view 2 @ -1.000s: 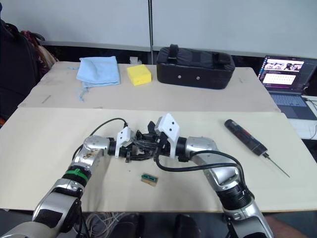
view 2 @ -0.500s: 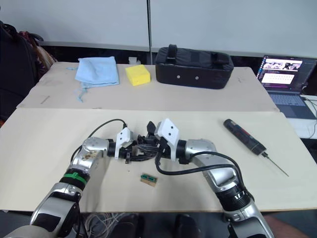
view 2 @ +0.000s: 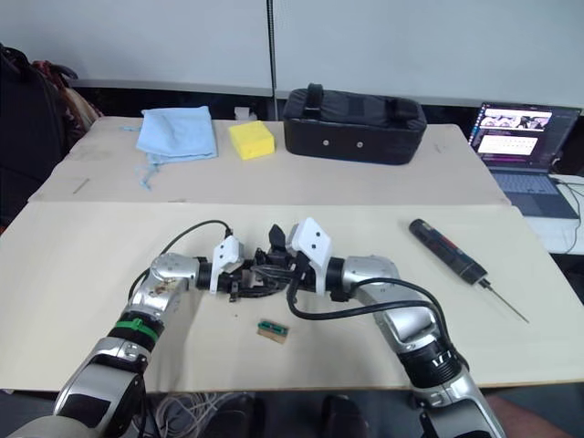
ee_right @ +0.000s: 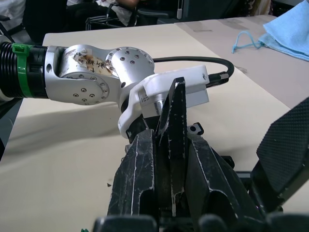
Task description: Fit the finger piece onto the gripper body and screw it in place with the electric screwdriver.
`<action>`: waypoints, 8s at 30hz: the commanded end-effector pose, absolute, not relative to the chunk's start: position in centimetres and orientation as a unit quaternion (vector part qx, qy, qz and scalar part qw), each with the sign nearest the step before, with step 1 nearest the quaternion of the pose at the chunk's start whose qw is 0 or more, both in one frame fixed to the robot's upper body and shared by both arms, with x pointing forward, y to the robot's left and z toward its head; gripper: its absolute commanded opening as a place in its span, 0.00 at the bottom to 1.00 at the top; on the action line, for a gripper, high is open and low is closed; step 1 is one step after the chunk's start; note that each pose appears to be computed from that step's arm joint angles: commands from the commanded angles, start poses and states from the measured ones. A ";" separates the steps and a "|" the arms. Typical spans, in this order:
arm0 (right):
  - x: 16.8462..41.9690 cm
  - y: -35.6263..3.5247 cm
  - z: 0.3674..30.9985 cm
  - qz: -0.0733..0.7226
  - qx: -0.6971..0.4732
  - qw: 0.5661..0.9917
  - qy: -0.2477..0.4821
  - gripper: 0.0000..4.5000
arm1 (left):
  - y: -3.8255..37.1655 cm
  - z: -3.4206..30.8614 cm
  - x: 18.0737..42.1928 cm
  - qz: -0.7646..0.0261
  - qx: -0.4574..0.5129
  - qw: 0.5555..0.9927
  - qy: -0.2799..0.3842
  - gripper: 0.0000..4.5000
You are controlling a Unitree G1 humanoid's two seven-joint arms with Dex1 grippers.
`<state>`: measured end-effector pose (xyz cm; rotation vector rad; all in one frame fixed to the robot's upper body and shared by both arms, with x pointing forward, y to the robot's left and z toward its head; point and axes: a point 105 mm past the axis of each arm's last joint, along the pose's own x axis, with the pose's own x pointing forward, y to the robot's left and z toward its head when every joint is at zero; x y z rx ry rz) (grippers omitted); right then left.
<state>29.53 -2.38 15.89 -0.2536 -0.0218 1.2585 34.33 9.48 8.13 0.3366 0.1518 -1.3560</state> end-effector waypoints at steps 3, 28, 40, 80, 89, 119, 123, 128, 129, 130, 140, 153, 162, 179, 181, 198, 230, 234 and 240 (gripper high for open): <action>29.7 -3.1 14.1 0.577 -0.121 0.807 0.035 0.08 | 9.4 7.3 33.7 -0.635 0.157 0.752 0.085 0.50; 29.4 -2.0 18.2 0.594 -0.110 0.794 -0.059 0.08 | 9.4 7.3 33.8 -0.630 0.154 0.756 0.092 0.50; 29.9 -2.0 15.4 0.593 -0.099 0.799 -0.011 0.08 | 9.5 6.9 33.6 -0.631 0.155 0.754 0.099 0.50; 30.7 -1.9 14.8 0.581 -0.084 0.809 0.006 0.08 | 9.5 6.8 33.3 -0.630 0.148 0.755 0.102 0.50; 30.0 -2.0 17.6 0.597 -0.074 0.795 -0.085 0.77 | 9.8 6.8 33.3 -0.625 0.144 0.760 0.104 0.50; 25.5 -17.6 21.1 0.402 -0.099 0.899 -0.141 1.00 | 20.3 15.3 30.7 -0.591 0.130 0.796 0.010 0.99; 22.8 -24.1 19.3 0.293 -0.145 0.941 -0.089 1.00 | 19.9 16.8 28.3 -0.632 0.131 0.764 0.010 0.99; 17.9 -32.1 17.5 0.114 -0.163 0.979 -0.038 1.00 | 19.2 19.8 28.3 -0.639 0.125 0.759 -0.023 0.99; 17.1 -32.8 16.9 0.095 -0.159 0.982 -0.029 1.00 | 18.8 20.7 28.6 -0.638 0.121 0.760 -0.044 0.99; 16.5 -33.4 16.3 0.082 -0.154 0.985 -0.019 1.00 | 18.4 21.6 28.8 -0.637 0.112 0.760 -0.063 0.99; 16.1 -37.0 14.5 0.038 -0.111 0.992 0.052 1.00 | 14.6 26.4 27.7 -0.672 0.072 0.730 -0.108 0.99; 32.1 -38.4 16.2 0.155 -0.149 0.956 0.199 1.00 | 14.2 24.6 27.5 -0.681 0.059 0.727 -0.071 0.99; 34.7 -37.6 12.5 0.181 -0.178 0.920 0.298 1.00 | 14.6 23.9 26.3 -0.669 0.064 0.738 -0.060 0.99; 35.1 -34.9 15.8 0.285 -0.211 0.918 0.178 0.42 | 15.5 22.8 25.8 -0.657 0.085 0.748 -0.052 1.00; 34.1 -33.4 16.7 0.331 -0.226 0.901 0.166 0.42 | 16.1 22.1 25.6 -0.660 0.099 0.744 -0.044 1.00; 26.7 -23.1 9.6 0.423 -0.232 0.842 0.242 0.42 | 17.5 18.7 25.6 -0.667 0.129 0.733 -0.025 1.00; 29.8 -21.3 11.8 0.352 -0.377 0.729 0.451 0.99 | 16.2 17.5 23.9 -0.684 0.109 0.721 0.013 1.00; 30.0 -21.9 11.3 0.352 -0.400 0.705 0.469 0.99 | 16.3 17.4 23.7 -0.683 0.107 0.723 0.018 1.00; 30.2 -21.5 11.3 0.362 -0.409 0.688 0.478 0.99 | 16.1 17.4 23.6 -0.683 0.105 0.722 0.020 1.00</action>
